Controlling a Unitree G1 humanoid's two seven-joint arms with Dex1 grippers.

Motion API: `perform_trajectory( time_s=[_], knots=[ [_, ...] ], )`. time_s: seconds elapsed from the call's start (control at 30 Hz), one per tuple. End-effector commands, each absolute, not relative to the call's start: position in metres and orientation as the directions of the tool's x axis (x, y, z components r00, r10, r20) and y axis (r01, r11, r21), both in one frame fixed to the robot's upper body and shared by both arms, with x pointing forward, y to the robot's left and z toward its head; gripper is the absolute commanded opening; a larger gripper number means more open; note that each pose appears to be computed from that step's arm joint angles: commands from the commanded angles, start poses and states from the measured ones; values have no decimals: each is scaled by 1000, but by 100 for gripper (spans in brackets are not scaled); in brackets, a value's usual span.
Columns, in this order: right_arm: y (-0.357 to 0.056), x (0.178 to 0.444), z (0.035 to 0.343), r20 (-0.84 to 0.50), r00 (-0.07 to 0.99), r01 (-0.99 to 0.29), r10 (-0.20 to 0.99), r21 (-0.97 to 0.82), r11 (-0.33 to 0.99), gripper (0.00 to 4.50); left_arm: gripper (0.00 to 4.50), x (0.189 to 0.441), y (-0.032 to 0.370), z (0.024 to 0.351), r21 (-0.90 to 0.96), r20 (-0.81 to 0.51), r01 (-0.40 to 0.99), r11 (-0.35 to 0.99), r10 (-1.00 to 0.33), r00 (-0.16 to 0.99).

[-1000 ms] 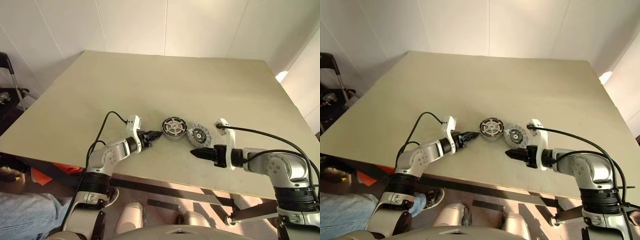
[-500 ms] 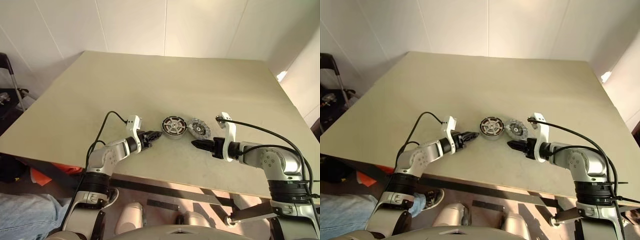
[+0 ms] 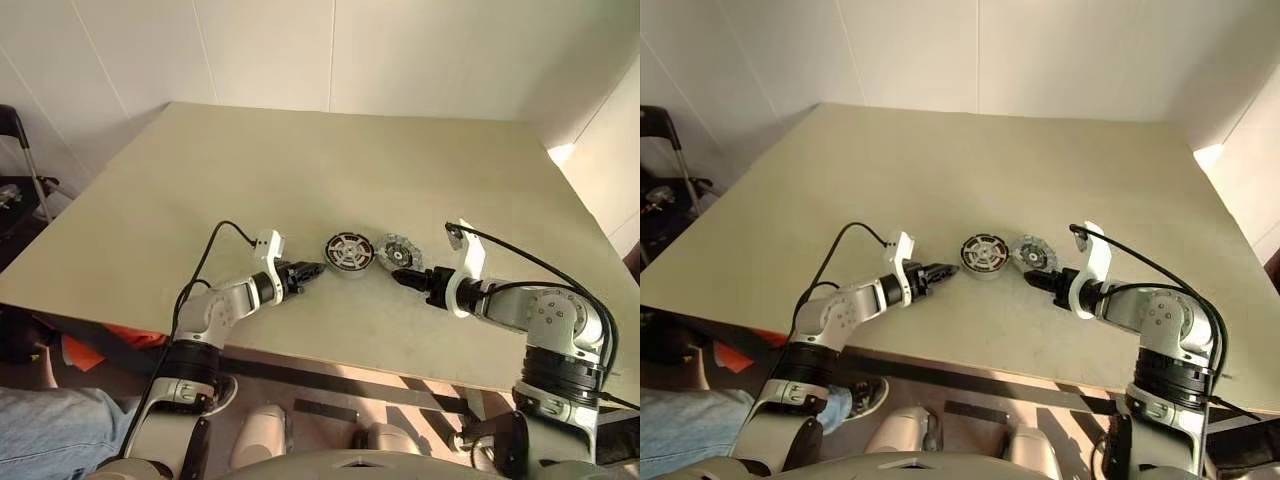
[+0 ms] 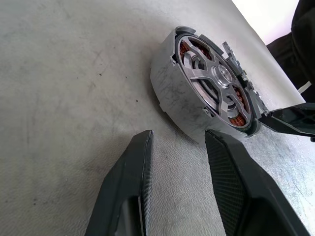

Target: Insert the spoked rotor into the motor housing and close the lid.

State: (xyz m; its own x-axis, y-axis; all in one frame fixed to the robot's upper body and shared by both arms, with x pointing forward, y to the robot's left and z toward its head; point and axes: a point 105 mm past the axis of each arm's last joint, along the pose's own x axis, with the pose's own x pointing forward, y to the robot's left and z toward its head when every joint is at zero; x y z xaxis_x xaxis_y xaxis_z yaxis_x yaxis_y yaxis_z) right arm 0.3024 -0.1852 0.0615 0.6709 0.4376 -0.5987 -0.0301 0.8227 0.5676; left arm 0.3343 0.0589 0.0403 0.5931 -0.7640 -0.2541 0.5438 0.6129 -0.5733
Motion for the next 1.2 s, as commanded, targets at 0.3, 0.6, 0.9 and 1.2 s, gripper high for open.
perform_trajectory(
  time_s=[0.3, 0.6, 0.9, 1.2],
  knots=[
    [-226, 307, 48, -674, 706, 321, 218, 579, 749, 233, 177, 336, 62, 37, -550, -281, 552, 627, -761, 584],
    [-210, 331, 75, -567, 773, 230, 285, 669, 707, 233, 177, 334, 63, 33, -542, -295, 550, 636, -757, 584],
    [-170, 343, 103, -413, 778, 34, 473, 779, 626, 233, 177, 334, 66, 31, -537, -304, 541, 647, -747, 592],
    [-159, 343, 118, -367, 779, -65, 509, 760, 646, 233, 177, 332, 66, 28, -534, -311, 539, 652, -744, 591]
  ],
)
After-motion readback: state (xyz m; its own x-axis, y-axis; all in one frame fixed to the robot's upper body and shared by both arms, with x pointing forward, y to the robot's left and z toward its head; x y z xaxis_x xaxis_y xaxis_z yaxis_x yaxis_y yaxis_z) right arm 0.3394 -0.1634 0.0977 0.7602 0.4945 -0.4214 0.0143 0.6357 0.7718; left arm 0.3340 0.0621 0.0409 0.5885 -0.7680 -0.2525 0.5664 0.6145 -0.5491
